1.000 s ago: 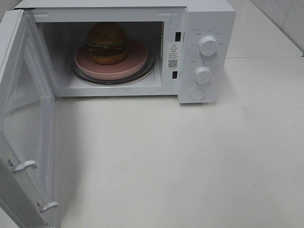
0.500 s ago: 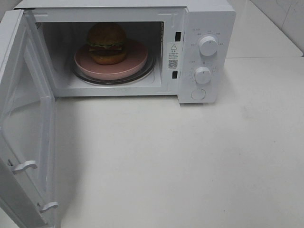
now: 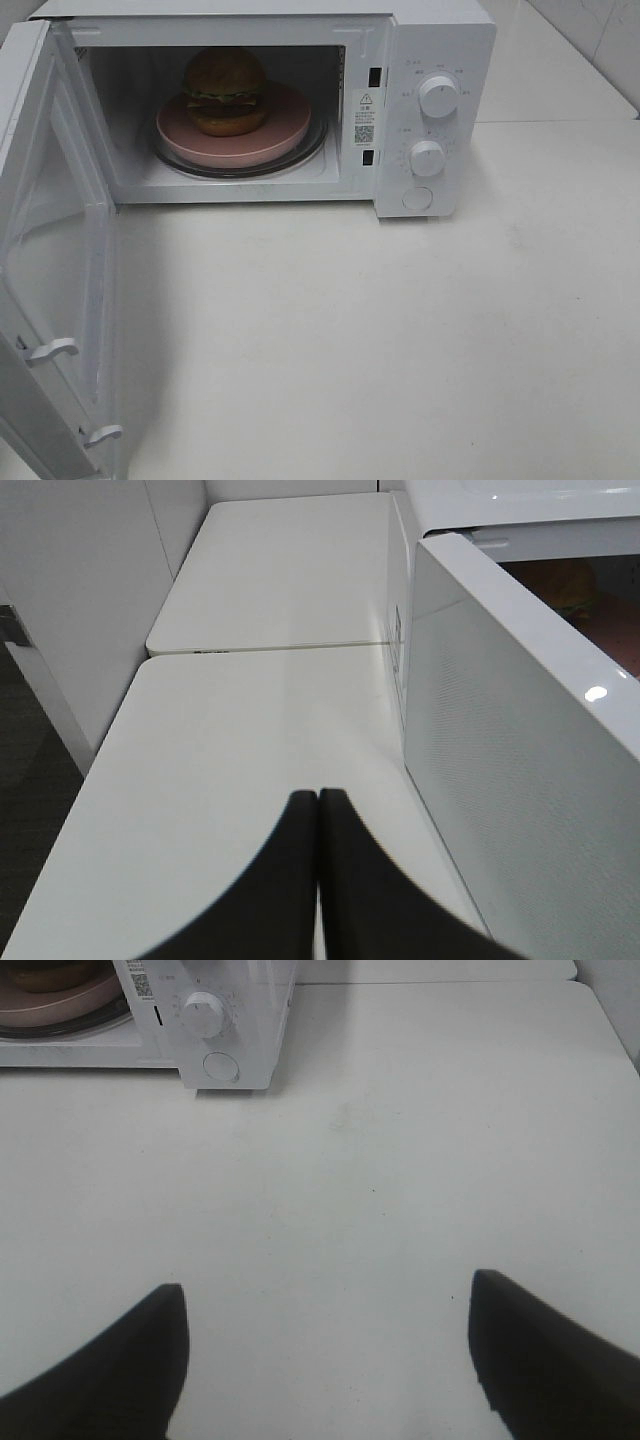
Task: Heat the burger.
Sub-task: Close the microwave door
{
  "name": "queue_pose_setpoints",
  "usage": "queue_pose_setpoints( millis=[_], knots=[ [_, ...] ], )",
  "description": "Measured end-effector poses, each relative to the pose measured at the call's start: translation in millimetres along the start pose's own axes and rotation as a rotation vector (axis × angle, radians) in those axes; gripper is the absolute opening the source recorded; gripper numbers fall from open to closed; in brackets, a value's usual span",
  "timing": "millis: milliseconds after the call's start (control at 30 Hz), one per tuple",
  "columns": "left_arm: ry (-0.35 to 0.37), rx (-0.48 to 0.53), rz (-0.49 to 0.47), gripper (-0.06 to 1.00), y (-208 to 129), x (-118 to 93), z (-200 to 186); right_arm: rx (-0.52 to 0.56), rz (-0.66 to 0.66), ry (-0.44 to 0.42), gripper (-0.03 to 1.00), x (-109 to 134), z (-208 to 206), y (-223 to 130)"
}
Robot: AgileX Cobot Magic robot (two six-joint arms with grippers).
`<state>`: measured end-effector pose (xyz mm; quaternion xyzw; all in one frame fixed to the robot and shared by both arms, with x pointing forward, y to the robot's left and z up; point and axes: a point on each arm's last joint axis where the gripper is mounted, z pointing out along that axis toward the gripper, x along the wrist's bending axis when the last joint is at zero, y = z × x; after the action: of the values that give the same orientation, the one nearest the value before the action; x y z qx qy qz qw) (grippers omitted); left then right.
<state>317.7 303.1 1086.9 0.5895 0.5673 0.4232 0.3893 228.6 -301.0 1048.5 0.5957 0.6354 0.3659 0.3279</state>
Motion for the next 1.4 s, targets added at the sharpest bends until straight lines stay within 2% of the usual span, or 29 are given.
queue_pose_setpoints(
  millis=[67,233,367,400,467,533,633,867,1033,1267,1300,1400],
  knots=[
    [0.000,0.031,-0.003,0.00,-16,-1,19,0.000,0.000,0.000,0.75,0,0,0],
    [-0.006,0.070,-0.019,0.00,-31,-2,37,0.000,0.000,0.000,0.75,0,0,0],
    [-0.008,0.045,-0.045,0.00,-36,-2,46,0.000,0.000,0.000,0.75,0,0,0],
    [-0.002,-0.011,-0.060,0.00,-39,-2,50,0.000,0.000,0.000,0.75,0,0,0],
    [0.002,-0.033,-0.064,0.00,-40,-2,52,0.000,0.000,0.000,0.75,0,0,0],
    [0.020,-0.127,-0.075,0.00,-50,-1,56,0.000,0.000,0.000,0.75,0,0,0],
    [0.027,-0.161,-0.076,0.00,-54,-1,57,0.000,0.000,0.000,0.75,0,0,0],
    [0.033,-0.184,-0.070,0.00,-54,0,60,0.000,0.000,0.000,0.75,0,0,0],
    [0.028,-0.147,-0.055,0.00,-56,-1,75,0.000,0.000,0.000,0.75,0,0,0],
    [-0.065,-0.097,-0.050,0.00,-61,-16,98,0.000,0.000,0.000,0.75,0,0,0],
    [-0.100,-0.079,-0.034,0.00,-64,-22,104,0.000,0.000,0.000,0.75,0,0,0],
    [-0.141,-0.078,0.006,0.00,-66,-29,112,0.000,0.000,0.000,0.75,0,0,0]
  ],
)
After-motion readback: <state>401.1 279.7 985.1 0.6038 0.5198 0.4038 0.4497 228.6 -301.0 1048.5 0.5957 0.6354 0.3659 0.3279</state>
